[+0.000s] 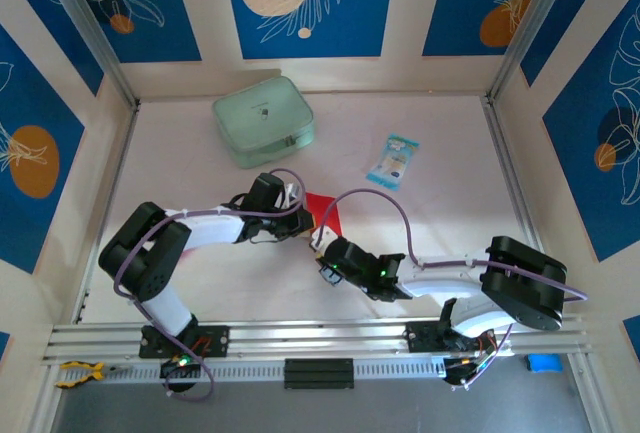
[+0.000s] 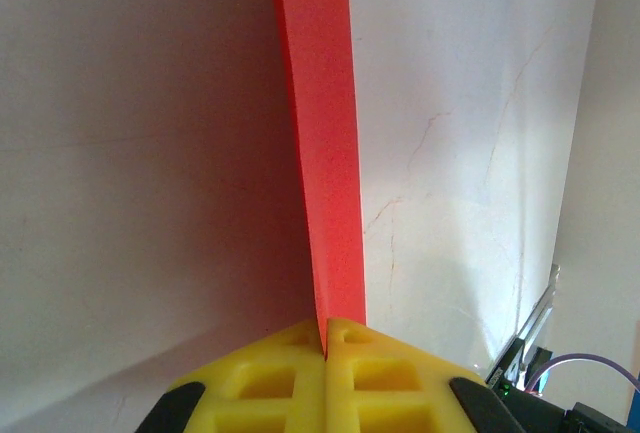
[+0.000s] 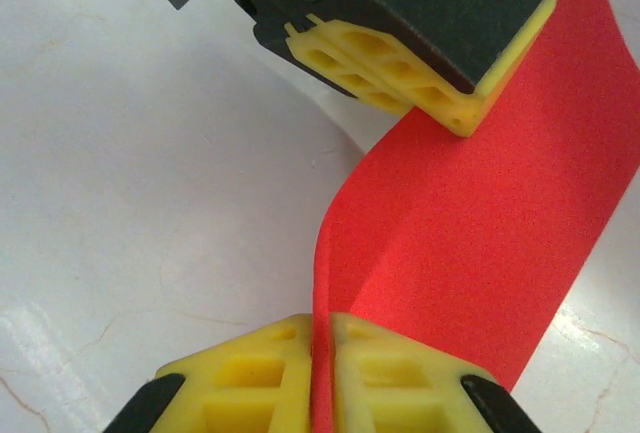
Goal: Fold a paper plane with a square sheet of paper (pick it up from the middle)
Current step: Third fold the triangle at the center of the table.
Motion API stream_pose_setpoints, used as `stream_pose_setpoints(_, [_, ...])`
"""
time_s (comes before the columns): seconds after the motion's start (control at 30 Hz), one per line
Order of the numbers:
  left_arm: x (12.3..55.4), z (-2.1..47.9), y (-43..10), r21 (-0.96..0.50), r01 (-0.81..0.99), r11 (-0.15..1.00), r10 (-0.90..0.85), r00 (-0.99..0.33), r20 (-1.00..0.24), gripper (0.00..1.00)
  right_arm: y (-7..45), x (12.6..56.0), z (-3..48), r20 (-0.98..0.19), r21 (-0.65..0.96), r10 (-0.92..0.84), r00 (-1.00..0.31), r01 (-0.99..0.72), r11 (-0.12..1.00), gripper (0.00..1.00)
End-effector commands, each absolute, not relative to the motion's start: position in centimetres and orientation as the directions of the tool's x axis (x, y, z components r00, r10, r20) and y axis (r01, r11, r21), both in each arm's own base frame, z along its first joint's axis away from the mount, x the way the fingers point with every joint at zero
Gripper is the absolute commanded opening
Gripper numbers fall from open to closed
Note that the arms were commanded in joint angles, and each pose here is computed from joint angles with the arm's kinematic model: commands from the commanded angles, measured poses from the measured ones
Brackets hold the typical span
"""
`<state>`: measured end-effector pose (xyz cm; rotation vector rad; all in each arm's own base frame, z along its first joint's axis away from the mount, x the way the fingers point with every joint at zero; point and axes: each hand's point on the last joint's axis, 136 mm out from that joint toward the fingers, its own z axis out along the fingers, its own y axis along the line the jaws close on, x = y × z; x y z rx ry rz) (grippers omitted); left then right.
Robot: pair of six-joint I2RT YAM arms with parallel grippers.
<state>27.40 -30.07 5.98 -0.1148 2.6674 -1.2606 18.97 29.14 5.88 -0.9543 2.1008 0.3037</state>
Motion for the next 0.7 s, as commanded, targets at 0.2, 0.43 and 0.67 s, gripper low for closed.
stream_pose_setpoints(0.2, [27.2, 5.7, -29.9, -0.774, -0.005, 0.633, -0.151, -0.982, -0.117, 0.06, 29.7, 18.9, 6.8, -0.765, -0.055, -0.495, -0.413, -0.723, 0.688, 0.03])
stream_pose_setpoints(0.43, [27.2, 5.7, -29.2, -0.732, 0.017, 0.681, -0.130, -0.981, -0.143, 0.32, 29.8, 18.6, 6.5, -0.738, 0.055, -0.457, -0.496, -0.719, 0.693, 0.00])
stream_pose_setpoints(0.67, [27.1, 5.8, -25.8, -0.586, 0.034, 0.809, -0.131, -0.963, -0.237, 0.61, 30.9, 17.7, 5.7, -0.594, 0.347, -0.390, -0.703, -0.662, 0.664, 0.00])
